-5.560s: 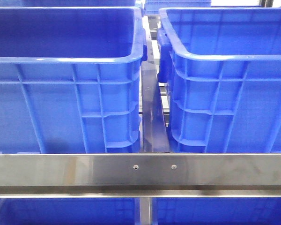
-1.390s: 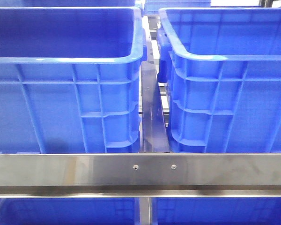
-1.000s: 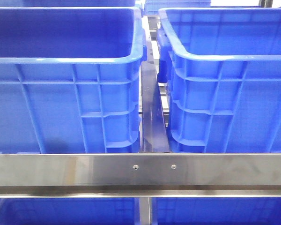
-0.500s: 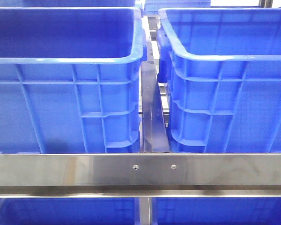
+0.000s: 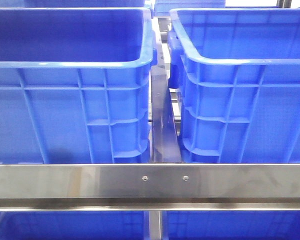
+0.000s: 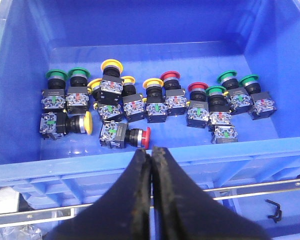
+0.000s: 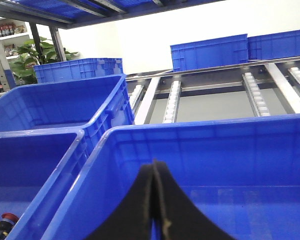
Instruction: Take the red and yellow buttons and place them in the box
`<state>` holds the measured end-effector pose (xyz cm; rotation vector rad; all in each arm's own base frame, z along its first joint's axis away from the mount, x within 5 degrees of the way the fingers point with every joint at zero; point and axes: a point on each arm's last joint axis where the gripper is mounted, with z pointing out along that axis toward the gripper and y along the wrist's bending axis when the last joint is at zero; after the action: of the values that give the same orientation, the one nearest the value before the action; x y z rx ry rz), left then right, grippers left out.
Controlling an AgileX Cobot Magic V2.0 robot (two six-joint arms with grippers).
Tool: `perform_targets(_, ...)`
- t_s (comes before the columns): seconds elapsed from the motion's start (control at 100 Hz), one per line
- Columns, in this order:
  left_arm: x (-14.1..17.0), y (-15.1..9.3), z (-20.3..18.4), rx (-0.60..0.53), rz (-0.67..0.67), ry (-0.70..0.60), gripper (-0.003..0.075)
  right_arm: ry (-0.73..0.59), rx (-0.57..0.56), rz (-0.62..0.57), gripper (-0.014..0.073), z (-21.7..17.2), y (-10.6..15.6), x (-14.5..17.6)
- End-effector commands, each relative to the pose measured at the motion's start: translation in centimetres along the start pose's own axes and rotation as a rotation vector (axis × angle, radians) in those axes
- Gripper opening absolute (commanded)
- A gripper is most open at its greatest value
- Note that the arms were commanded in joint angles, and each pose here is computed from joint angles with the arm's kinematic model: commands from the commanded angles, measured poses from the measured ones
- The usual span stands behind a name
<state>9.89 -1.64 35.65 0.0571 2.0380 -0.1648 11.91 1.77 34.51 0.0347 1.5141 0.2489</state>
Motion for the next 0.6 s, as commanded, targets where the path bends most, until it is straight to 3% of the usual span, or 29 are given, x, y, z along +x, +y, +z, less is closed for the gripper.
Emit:
perform_targets(0.0,-1.35,-0.08,-0.50,0.006,-0.009,-0.096,-0.0019,-0.027,-0.002,-0.025,-0.0067,-0.12,0.11,-0.83)
perform_targets(0.19,-1.41,-0.09,-0.51,0.007,-0.007,-0.102,0.0019,-0.027,-0.002,-0.025,-0.0067,-0.12,0.12,-0.83)
perform_targets(0.28,-1.41,-0.09,-0.51,0.007,-0.007,-0.102,0.0131,-0.027,-0.002,-0.025,-0.0067,-0.12,0.12,-0.83)
perform_targets(0.48,-1.41,-0.09,-0.51,0.007,-0.007,-0.102,0.0488,-0.027,-0.002,-0.025,-0.0067,-0.12,0.12,-0.83)
perform_targets(0.59,-1.58,-0.12,-0.53,0.010,-0.007,-0.120,0.0536,-0.027,-0.002,-0.025,-0.0067,-0.12,0.12,-0.83)
